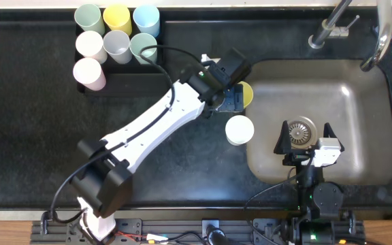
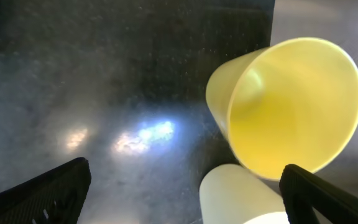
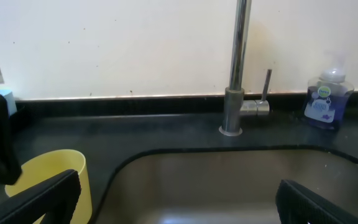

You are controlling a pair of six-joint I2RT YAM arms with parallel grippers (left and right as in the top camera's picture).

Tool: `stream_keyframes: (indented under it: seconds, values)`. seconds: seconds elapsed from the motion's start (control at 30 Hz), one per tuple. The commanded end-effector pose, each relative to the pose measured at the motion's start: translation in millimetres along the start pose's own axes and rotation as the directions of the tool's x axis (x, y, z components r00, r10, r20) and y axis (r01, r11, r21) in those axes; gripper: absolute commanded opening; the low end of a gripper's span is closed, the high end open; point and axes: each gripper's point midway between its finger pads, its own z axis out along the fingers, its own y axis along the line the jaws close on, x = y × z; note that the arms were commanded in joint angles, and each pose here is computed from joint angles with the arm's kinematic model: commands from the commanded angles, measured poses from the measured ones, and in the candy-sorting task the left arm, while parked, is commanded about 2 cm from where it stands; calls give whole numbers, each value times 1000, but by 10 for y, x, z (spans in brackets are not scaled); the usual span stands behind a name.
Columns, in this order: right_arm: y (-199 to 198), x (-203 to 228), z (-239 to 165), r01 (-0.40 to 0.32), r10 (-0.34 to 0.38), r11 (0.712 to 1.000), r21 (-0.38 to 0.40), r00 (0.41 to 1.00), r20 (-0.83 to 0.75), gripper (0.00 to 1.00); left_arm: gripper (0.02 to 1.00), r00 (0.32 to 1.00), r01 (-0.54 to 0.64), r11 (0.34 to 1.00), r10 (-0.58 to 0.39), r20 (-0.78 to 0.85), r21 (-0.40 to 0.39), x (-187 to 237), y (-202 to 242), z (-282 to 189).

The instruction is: Store Cups

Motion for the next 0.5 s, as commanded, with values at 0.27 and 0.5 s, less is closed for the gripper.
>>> stream_keyframes:
  seconds: [0.27, 0.5]
  values:
    - [-2, 34, 3, -4, 4, 1000, -2, 1000, 0, 996, 1000, 999, 31, 999, -31, -17, 25, -16, -61, 108]
    - [-2, 34, 3, -4, 4, 1000, -2, 1000, 0, 996, 996, 999, 37, 999, -37, -31, 5, 8, -38, 224]
